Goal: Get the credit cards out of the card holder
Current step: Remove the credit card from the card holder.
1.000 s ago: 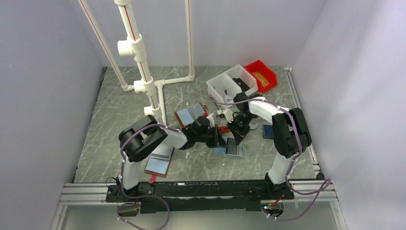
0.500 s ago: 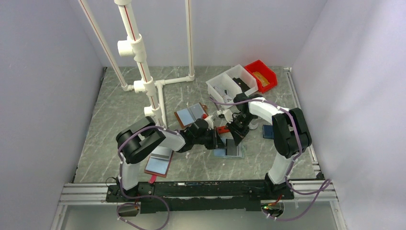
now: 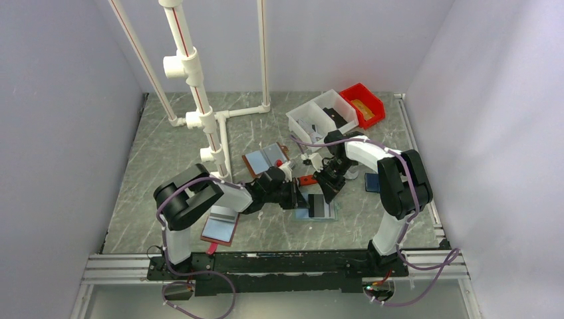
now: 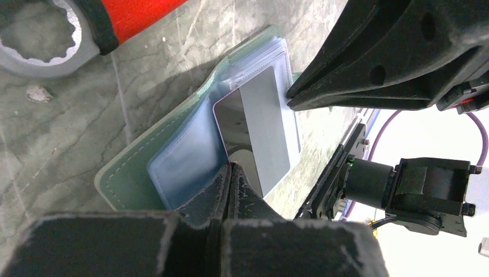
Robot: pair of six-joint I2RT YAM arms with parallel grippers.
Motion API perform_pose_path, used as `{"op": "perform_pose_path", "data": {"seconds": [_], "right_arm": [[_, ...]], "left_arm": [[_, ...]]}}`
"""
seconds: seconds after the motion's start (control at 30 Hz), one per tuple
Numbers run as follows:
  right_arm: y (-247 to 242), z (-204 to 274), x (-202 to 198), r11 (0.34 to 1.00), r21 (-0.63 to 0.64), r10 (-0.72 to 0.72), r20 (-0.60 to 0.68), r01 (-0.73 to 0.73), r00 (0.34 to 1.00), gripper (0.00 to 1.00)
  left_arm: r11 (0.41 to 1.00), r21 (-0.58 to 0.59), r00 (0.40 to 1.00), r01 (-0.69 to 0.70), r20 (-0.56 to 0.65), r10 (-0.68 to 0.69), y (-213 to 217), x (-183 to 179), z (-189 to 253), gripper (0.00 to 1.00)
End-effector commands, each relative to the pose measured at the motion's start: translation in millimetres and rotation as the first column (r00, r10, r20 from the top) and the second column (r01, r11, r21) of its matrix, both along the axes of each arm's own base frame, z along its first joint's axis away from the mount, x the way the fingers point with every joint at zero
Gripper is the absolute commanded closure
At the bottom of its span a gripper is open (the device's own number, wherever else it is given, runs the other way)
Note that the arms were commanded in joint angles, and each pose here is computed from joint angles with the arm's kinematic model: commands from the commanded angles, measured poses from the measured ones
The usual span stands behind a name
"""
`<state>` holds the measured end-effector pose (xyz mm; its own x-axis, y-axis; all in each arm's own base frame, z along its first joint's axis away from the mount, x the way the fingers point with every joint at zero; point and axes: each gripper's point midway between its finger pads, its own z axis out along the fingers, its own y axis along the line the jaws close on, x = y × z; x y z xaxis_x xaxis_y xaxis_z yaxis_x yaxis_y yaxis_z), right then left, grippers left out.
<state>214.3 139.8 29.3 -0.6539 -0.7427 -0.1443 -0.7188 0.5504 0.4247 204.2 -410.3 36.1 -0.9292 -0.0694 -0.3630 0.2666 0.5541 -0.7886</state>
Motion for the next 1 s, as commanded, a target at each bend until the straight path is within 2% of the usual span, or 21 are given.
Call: {"op": "perform_pose_path", "data": {"seconds": [0.0,0.13,0.17,0.23,0.33,0.53,0.77,0.8,0.87,0.9,0.97], "right_arm": [[-0.6,-33.7,-5.2,0.998,-0.026,0.062,0.000,-0.062,0.998,0.88],[0.5,-33.7,-5.3,0.998,-0.024,0.066,0.002,-0.066,0.998,0.88],[0.9,-33.8,-5.0,0.998,-0.023,0.067,0.002,-0.067,0.998,0.88],[0.6,-33.9,-5.3,0.997,-0.025,0.068,0.001,-0.068,0.998,0.88],[1.2,-34.2,-5.5,0.997,-0.025,0.067,0.001,-0.067,0.998,0.88],[1.9,-34.7,-6.3,0.997,-0.026,0.072,-0.001,-0.072,0.997,0.88],[2.8,-35.8,-7.2,0.997,-0.028,0.075,-0.005,-0.076,0.997,0.89],[2.7,-35.9,-7.2,0.997,-0.028,0.075,-0.006,-0.075,0.997,0.89],[2.3,-36.6,-7.2,0.997,-0.031,0.075,-0.006,-0.076,0.997,0.89],[2.1,-36.8,-7.3,0.997,-0.032,0.076,-0.007,-0.076,0.997,0.89],[1.7,-37.1,-7.6,0.997,-0.034,0.076,-0.007,-0.076,0.997,0.89]], "left_arm": [[1.000,0.000,1.000,-0.019,0.013,0.019,6.5,0.9,3.0,1.00],[0.999,-0.033,1.000,-0.019,0.007,0.019,3.9,1.3,8.3,1.00],[0.999,-0.045,1.000,-0.019,0.002,0.019,2.8,1.8,10.1,0.95],[0.998,-0.057,1.000,-0.021,-0.015,0.020,0.9,1.2,9.6,0.77],[0.997,-0.077,0.999,-0.019,-0.040,0.016,-1.3,-0.4,7.5,0.66],[0.993,-0.114,0.997,-0.023,-0.081,0.014,-5.6,-0.6,3.0,0.62],[0.991,-0.131,0.993,-0.036,-0.118,0.021,-12.3,1.3,-1.2,0.70],[0.990,-0.134,0.993,-0.037,-0.120,0.021,-12.7,1.5,-1.6,0.74],[0.989,-0.140,0.992,-0.039,-0.123,0.021,-13.5,2.2,-2.0,0.94],[0.989,-0.142,0.992,-0.040,-0.124,0.022,-13.8,1.9,-2.0,1.00],[0.989,-0.138,0.992,-0.043,-0.121,0.027,-12.4,2.4,-2.8,1.00]]}}
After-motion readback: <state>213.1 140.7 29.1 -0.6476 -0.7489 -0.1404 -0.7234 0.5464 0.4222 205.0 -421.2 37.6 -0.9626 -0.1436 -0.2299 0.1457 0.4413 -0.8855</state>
